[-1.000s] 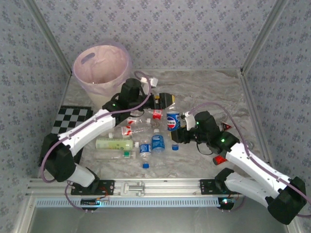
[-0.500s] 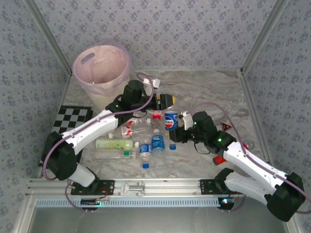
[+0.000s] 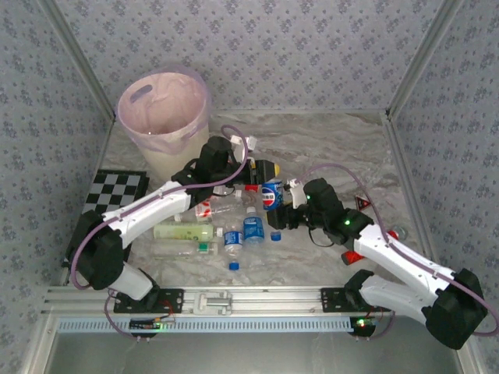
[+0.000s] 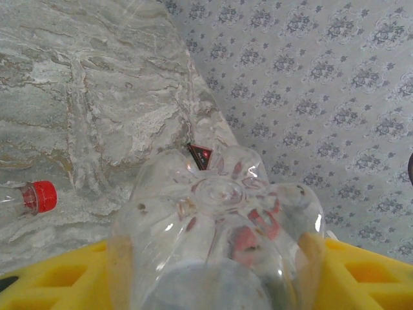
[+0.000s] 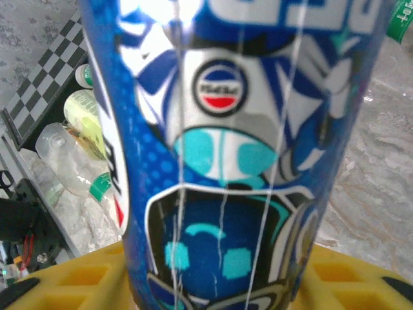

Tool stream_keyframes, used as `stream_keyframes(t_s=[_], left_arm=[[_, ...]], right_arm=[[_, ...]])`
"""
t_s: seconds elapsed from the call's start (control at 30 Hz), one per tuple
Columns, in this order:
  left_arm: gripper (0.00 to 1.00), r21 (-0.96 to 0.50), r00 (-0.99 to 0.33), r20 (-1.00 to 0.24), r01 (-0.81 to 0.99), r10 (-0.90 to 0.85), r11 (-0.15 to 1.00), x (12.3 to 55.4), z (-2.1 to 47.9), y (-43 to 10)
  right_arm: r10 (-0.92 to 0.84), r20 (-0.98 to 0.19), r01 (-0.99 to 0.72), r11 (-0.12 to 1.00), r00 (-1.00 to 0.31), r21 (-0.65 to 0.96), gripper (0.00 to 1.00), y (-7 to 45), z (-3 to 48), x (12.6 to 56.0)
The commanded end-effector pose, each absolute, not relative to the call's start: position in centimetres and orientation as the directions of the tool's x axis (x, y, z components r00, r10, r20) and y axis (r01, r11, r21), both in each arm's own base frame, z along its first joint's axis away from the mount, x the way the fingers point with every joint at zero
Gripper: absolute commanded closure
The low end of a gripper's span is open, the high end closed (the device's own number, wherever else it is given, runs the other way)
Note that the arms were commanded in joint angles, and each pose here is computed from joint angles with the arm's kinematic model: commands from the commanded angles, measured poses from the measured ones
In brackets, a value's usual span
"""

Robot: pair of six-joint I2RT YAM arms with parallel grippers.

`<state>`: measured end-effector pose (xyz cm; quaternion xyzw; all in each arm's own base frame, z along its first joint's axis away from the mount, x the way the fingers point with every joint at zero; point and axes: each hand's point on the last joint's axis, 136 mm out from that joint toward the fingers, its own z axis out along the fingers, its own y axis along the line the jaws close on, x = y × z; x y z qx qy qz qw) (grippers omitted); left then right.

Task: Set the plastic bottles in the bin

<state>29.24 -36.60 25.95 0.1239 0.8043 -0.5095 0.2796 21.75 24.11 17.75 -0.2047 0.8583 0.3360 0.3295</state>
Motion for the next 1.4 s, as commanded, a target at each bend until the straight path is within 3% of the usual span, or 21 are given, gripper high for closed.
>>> stream_keyframes(t_s=[0.0,0.07,0.1,0.23,0.4,0.83,0.97,1.1,1.37], left_arm=[[0.41,-0.727,-0.767,-0.632,0.536,-0.114,0.428,29.7,29.4,-36.1],[0.44,-0.711,-0.751,-0.650,0.544,-0.121,0.446,30.2,30.2,-35.4],[0.45,-0.701,-0.739,-0.663,0.553,-0.124,0.451,30.4,30.7,-35.0],[0.53,-0.654,-0.683,-0.717,0.589,-0.139,0.475,31.7,33.8,-33.6],[0.67,-0.535,-0.553,-0.822,0.671,-0.134,0.514,32.7,40.1,-31.3],[0.96,-0.367,-0.236,-0.929,0.673,-0.284,0.642,37.8,52.6,-20.7],[0.99,-0.336,-0.121,-0.934,0.619,-0.337,0.710,38.6,55.7,-15.9],[1.00,-0.349,-0.065,-0.926,0.524,-0.373,0.777,39.2,56.7,-11.5],[1.00,-0.377,-0.037,-0.924,0.232,-0.379,0.897,42.9,52.5,-4.5]], right_arm=[[-0.137,-0.741,-0.585,0.712,-0.657,0.388,0.20,23.2,19.5,21.9],[-0.134,-0.756,-0.566,0.748,-0.641,0.347,0.02,22.0,20.0,22.4],[-0.125,-0.768,-0.545,0.775,-0.629,0.320,0.00,21.1,20.2,22.7],[-0.027,-0.798,-0.414,0.865,-0.602,0.283,0.00,17.7,20.3,23.9],[0.140,-0.741,-0.188,0.922,-0.657,0.340,0.00,13.6,18.6,24.7],[0.223,-0.718,-0.094,0.923,-0.660,0.373,0.00,11.2,17.9,23.7],[0.253,-0.718,-0.079,0.916,-0.648,0.394,0.00,10.9,18.1,23.8],[0.273,-0.705,-0.079,0.903,-0.655,0.423,0.00,11.2,17.2,23.9],[0.269,-0.693,-0.087,0.898,-0.669,0.432,0.00,11.6,17.1,24.0]])
